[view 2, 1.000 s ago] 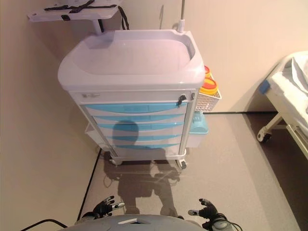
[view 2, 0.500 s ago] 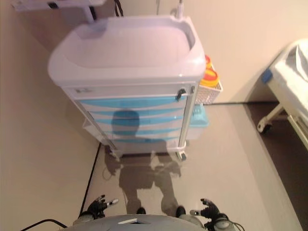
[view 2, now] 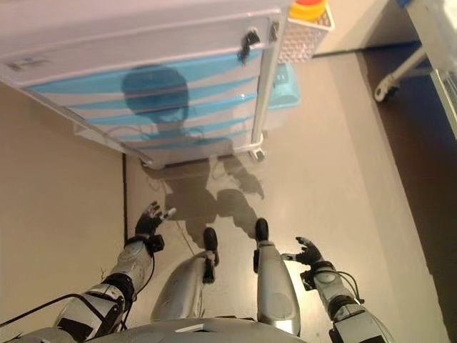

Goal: Open the drawer and pick up the medicine

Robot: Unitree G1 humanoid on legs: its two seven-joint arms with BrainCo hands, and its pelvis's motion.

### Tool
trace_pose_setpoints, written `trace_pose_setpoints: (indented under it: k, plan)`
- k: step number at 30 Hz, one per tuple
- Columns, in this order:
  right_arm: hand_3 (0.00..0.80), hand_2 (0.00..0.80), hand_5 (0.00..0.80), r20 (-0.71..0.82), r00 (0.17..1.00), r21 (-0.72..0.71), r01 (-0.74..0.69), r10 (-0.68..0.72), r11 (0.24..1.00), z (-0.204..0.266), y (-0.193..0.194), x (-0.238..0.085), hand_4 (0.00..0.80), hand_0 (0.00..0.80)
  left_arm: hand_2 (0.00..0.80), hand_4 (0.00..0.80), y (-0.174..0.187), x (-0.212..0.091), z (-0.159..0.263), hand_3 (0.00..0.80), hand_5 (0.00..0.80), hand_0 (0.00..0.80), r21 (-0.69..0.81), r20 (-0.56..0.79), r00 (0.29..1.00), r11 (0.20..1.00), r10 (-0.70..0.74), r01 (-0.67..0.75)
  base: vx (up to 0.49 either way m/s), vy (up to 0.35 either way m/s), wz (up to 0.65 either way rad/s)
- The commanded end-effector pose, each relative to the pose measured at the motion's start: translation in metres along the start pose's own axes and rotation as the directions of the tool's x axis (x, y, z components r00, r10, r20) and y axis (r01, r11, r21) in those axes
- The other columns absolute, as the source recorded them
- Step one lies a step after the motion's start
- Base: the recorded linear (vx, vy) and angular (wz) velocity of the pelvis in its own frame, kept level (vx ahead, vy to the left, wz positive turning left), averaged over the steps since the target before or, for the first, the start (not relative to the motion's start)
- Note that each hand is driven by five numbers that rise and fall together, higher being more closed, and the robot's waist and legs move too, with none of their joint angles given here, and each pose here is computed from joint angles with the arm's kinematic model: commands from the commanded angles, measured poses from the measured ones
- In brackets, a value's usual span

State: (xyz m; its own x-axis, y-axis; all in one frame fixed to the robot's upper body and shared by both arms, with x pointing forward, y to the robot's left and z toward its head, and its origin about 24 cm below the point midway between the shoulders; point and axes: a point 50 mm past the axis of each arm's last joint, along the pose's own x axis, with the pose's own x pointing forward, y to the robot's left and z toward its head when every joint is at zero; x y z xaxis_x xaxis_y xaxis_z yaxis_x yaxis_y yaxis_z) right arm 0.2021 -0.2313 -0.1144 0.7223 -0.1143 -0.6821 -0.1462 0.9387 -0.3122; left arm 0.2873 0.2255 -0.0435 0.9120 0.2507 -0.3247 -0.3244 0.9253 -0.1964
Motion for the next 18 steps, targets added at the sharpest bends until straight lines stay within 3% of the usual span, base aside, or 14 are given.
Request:
trace_pose_setpoints:
  k: [1, 7, 18]
  plan:
    - [0.000, 0.000, 0.000, 0.013, 1.000, 0.005, 0.007, -0.007, 1.000, -0.006, 0.000, -0.004, 0.000, 0.000, 0.000, 0.000, -0.002, 0.012, 0.050, 0.000, 0.000, 0.000, -0.155, 0.218, 0.975, 0.985, -0.041, 0.076, -0.035, 0.012, -0.27]
    - [0.000, 0.000, 0.000, 0.037, 0.999, 0.024, -0.016, 0.015, 1.000, -0.002, 0.004, -0.004, 0.000, 0.000, 0.000, 0.000, -0.026, 0.025, 0.145, 0.000, 0.000, 0.000, -0.357, 0.519, 0.845, 0.864, -0.131, 0.354, 0.017, 0.004, -0.18]
    - [0.000, 0.000, 0.000, 0.027, 0.999, 0.052, -0.039, 0.038, 0.998, -0.016, 0.009, -0.010, 0.000, 0.000, 0.000, 0.000, -0.035, 0.013, 0.259, 0.000, 0.000, 0.000, -0.333, 0.822, 0.552, 0.669, -0.139, 0.664, 0.017, -0.048, -0.09]
